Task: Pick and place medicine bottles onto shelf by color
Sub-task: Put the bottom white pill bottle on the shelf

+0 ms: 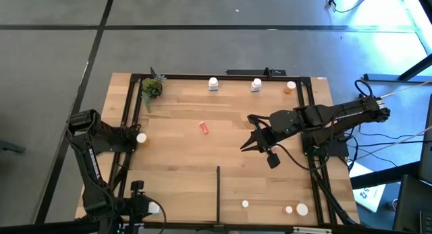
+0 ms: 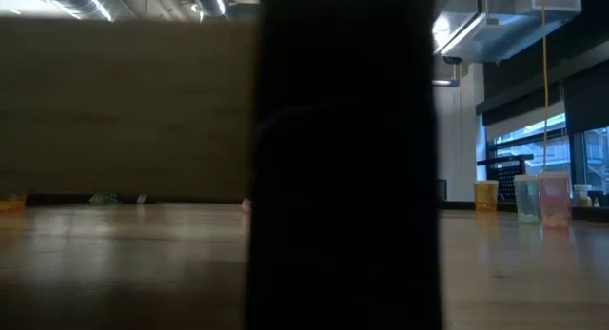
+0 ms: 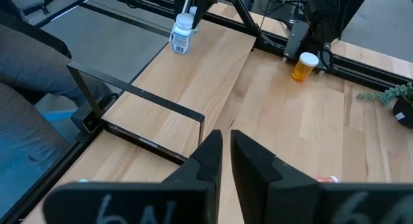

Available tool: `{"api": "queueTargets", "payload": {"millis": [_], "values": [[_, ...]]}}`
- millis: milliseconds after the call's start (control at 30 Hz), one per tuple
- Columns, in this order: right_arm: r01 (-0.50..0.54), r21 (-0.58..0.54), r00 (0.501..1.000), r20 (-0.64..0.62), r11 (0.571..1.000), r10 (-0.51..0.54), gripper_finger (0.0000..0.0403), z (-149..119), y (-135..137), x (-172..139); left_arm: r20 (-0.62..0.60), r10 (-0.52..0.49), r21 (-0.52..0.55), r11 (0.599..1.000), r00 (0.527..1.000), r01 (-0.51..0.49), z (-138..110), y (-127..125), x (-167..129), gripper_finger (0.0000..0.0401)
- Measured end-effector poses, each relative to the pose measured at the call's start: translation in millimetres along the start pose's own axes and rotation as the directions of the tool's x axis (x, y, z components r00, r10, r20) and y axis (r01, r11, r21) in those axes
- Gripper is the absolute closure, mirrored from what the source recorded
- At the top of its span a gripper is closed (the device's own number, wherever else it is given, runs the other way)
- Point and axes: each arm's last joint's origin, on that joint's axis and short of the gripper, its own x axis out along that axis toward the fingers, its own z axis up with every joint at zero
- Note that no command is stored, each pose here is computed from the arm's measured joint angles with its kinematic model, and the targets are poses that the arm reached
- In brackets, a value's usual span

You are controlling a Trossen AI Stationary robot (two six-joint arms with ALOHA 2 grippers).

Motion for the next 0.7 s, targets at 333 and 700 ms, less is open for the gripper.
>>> {"api": "queueTargets", "payload": {"millis": [333, 700], "values": [[0.000, 0.001, 1.000, 0.000, 1.000, 0.000, 0.0367, 0.0, 0.0, 0.0, -0.003, -0.001, -0.014, 1.000, 1.000, 0.001, -2.2, -0.4, -1.4, 0.0235], [0.000, 0.001, 1.000, 0.000, 1.000, 0.000, 0.0367, 0.0, -0.1, 0.0, 0.000, 0.001, -0.040, 0.999, 1.000, -0.001, -2.1, -0.3, -1.4, 0.0234]]}}
